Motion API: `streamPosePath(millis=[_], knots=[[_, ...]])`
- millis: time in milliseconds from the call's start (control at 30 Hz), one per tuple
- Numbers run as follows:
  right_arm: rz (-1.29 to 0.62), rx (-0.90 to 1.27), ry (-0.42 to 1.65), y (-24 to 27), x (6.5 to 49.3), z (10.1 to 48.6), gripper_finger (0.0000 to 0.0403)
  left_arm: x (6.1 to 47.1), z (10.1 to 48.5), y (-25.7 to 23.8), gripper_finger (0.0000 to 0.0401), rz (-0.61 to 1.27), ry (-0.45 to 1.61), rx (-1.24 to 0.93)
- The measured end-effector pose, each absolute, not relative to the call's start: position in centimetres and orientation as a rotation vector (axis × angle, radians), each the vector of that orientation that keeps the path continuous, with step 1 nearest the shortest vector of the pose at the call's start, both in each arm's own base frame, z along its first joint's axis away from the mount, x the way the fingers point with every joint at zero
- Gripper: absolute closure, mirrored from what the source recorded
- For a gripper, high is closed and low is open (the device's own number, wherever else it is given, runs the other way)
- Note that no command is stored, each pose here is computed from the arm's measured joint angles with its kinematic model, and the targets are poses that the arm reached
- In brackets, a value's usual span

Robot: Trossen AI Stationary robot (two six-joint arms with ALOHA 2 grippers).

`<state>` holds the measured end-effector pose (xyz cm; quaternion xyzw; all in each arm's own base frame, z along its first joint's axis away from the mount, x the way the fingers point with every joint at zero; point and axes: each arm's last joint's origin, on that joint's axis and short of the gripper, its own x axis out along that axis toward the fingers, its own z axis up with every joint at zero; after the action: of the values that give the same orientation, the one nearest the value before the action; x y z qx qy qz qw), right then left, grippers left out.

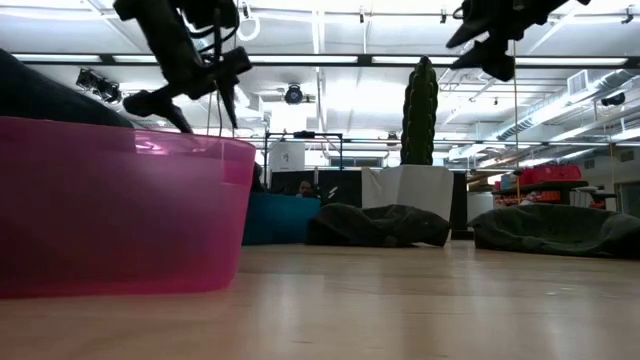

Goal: Pick & Place hat
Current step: Put the right black cap into the blue bin

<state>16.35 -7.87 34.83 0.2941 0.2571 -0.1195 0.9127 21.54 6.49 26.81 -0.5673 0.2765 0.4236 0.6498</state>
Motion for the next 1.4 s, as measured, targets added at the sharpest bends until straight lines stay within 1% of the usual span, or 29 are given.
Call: streamPosePath(millis=[133, 267, 400, 567, 667, 767, 1067, 1200, 1400], knots=[[-0.355, 0.660, 0.569, -8.0, 15.6, 34.4, 0.0227, 20.4, 27.8, 6.2, 0.0106, 0.923, 0.628, -1.236], [-0.471, 0.707, 0.699, -7.8, 14.7, 33.3, 0.0227, 19.6, 29.0, 5.8, 0.0106, 0.847, 0.590, -1.173], [-0.604, 0.718, 0.869, -7.5, 13.8, 32.1, 0.0233, 18.7, 30.3, 5.5, 0.0106, 0.770, 0.527, -1.094], [-0.784, 0.736, 0.974, -7.8, 13.6, 31.1, 0.0247, 19.0, 32.1, 5.6, 0.0106, 0.654, 0.370, -1.000], [-0.809, 0.771, 1.030, -8.0, 14.2, 30.5, 0.0251, 19.7, 33.0, 5.8, 0.0106, 0.579, 0.280, -0.933], [-0.791, 0.782, 1.091, -7.7, 15.3, 29.8, 0.0252, 20.0, 33.6, 5.9, 0.0106, 0.537, 0.232, -0.862], [-0.826, 0.807, 1.267, -6.7, 19.2, 26.8, 0.0252, 20.0, 33.5, 5.8, 0.0106, 0.531, 0.265, -0.788], [-0.849, 0.817, 1.318, -6.3, 20.4, 25.6, 0.0236, 20.0, 33.5, 5.9, 0.0106, 0.530, 0.266, -0.784], [-0.869, 0.813, 1.359, -5.7, 21.5, 24.5, 0.0175, 20.0, 33.5, 5.9, 0.0106, 0.530, 0.267, -0.779]])
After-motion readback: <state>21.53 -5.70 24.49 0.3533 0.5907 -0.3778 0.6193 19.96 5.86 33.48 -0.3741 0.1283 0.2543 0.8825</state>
